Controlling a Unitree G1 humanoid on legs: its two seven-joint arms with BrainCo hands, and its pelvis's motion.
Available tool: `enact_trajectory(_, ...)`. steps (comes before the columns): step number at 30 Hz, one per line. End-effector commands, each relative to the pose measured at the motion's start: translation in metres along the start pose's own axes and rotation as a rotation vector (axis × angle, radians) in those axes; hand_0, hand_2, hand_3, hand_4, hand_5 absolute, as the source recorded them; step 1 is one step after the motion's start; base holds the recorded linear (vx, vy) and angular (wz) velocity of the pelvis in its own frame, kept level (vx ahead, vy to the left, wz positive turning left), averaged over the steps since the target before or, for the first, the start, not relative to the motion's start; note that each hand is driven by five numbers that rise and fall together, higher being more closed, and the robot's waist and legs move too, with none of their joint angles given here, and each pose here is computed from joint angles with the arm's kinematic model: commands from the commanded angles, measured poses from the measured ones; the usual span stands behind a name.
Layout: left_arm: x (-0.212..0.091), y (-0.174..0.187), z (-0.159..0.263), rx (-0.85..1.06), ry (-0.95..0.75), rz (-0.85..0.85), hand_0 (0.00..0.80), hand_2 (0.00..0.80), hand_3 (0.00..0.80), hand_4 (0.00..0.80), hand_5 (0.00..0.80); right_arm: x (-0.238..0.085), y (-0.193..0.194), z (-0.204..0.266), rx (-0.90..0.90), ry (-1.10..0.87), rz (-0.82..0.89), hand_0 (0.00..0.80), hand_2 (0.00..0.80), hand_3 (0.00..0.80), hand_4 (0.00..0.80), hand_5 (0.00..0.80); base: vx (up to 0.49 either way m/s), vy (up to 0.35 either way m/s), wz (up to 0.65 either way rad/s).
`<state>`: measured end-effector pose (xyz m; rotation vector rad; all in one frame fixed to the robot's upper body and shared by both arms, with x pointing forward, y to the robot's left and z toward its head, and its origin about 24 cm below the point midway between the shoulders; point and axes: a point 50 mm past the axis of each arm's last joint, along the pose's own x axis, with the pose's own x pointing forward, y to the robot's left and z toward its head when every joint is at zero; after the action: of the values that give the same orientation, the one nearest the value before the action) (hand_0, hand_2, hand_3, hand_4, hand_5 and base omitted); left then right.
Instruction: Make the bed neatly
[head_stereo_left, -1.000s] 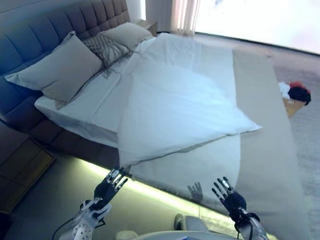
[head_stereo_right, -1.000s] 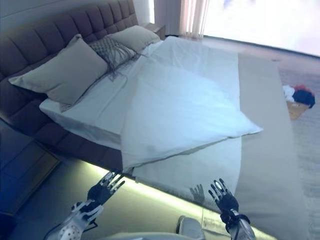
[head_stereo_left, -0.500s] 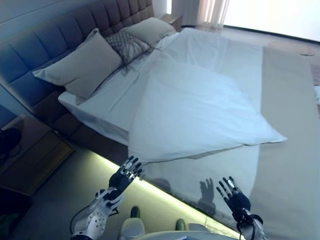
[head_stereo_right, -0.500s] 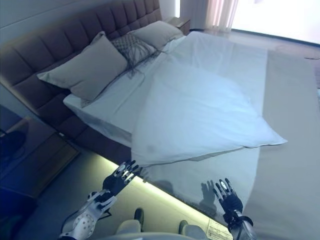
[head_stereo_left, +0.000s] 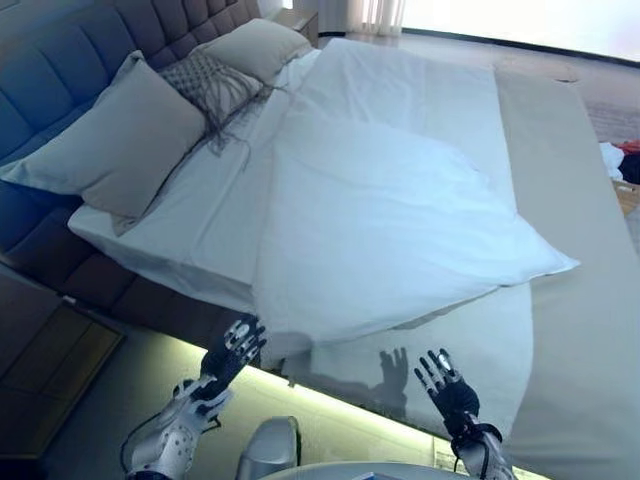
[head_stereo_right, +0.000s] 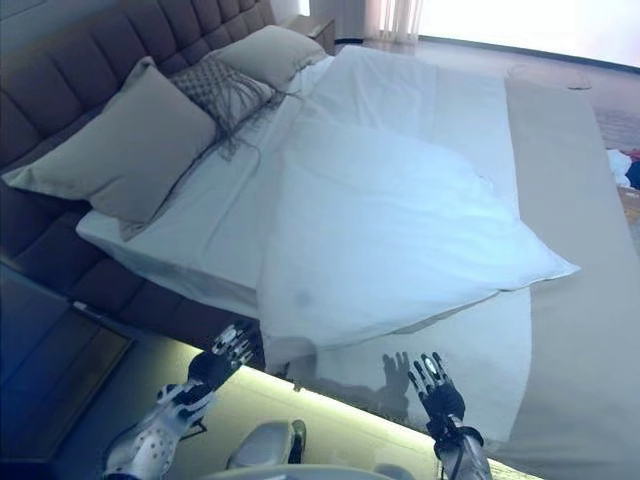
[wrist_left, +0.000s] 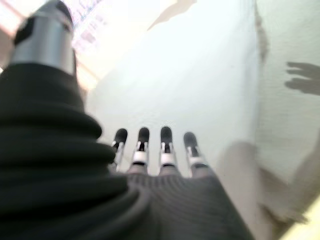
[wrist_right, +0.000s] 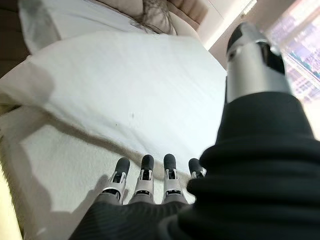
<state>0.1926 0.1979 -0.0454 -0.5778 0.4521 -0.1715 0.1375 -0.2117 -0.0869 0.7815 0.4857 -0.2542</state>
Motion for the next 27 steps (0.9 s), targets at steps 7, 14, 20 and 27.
enact_trajectory(7, -0.007, 0.006, 0.013, 0.085, -0.05, 0.04, 0.0, 0.0, 0.0, 0.0, 0.0, 0.01, 0.025, 0.012, 0.016, -0.118, 0.086, 0.0, 0.0, 0.0, 0.0, 0.0, 0.235, 0.129, 0.0)
enact_trajectory(14, -0.015, 0.015, 0.016, 0.06, -0.078, 0.076, 0.0, 0.0, 0.0, 0.0, 0.0, 0.01, 0.025, 0.01, 0.032, -0.117, 0.082, 0.0, 0.0, 0.0, 0.0, 0.0, 0.131, -0.01, 0.09)
enact_trajectory(20, -0.013, 0.02, 0.025, 0.074, -0.133, 0.115, 0.0, 0.0, 0.0, 0.0, 0.0, 0.025, 0.033, 0.017, 0.037, -0.099, 0.091, 0.0, 0.0, 0.0, 0.0, 0.0, 0.039, -0.226, -0.02)
enact_trajectory(27, -0.011, 0.022, 0.033, 0.047, -0.16, 0.124, 0.0, 0.0, 0.0, 0.0, 0.0, 0.025, 0.023, 0.022, 0.019, -0.104, 0.014, 0.0, 0.0, 0.0, 0.0, 0.0, -0.01, -0.155, -0.09)
